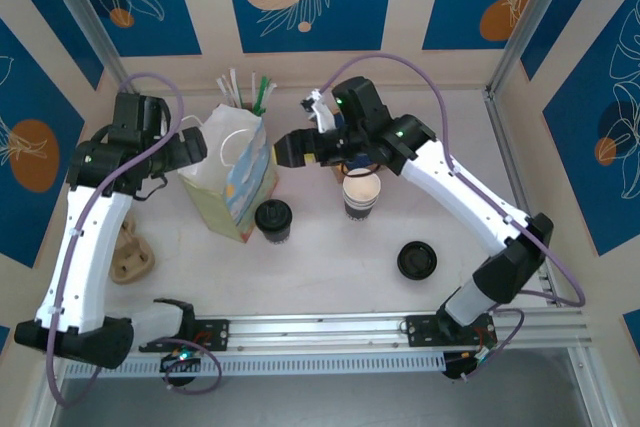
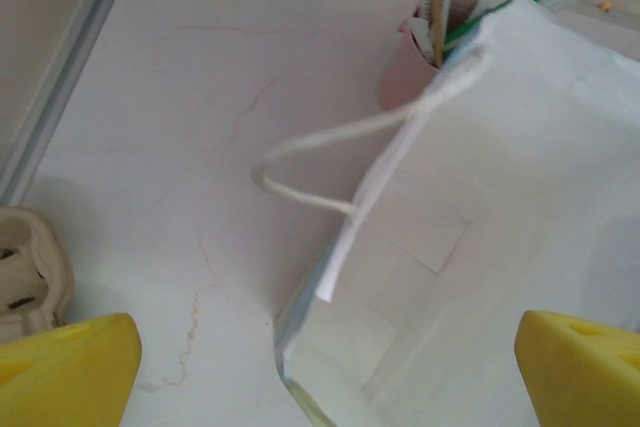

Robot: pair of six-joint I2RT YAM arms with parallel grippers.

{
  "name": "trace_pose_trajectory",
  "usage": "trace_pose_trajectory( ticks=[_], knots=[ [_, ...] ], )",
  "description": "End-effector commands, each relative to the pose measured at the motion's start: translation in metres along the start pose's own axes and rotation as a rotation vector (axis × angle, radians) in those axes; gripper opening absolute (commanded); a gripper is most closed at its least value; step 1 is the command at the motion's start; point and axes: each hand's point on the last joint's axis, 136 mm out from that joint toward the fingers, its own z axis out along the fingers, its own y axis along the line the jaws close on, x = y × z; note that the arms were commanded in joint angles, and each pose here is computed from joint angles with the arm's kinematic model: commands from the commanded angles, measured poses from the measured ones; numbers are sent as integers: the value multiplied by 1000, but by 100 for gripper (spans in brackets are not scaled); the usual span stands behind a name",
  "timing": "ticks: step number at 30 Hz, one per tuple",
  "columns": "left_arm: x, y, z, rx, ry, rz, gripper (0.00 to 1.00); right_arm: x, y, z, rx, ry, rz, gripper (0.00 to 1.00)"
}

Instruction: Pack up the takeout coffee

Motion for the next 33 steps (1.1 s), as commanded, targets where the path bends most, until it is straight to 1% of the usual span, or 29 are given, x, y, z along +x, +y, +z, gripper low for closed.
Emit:
trace_pose_trajectory(
  ticks=[1,5,9,12,15,17,19,24,27,33],
  knots=[
    [-23,-2,0,34,-55,23,95,-5,20,14,-48,34,76,89],
    [-38,1,12,49,-74,8,93,-21,34,34,-23,21,117,88],
    [-43,-5,22,77,-79,2,93,-34,42,53,14,-1,177,88],
    [-41,-11,28,112,-77,-7,94,-39,38,69,65,4,240,86],
    [-39,-13,34,125,-73,-17,94,-44,31,82,112,14,299,80],
    [-38,-15,36,137,-71,-17,94,-47,24,89,142,17,330,80],
    [-37,-14,38,132,-71,-13,94,-48,19,95,155,19,349,76],
    [-38,-2,42,83,-75,-6,94,-45,17,90,186,19,348,66],
    [-39,7,47,57,-71,-22,94,-39,14,83,203,22,339,62],
    [-43,21,54,30,-62,-65,94,-27,10,70,208,33,334,58]
  ],
)
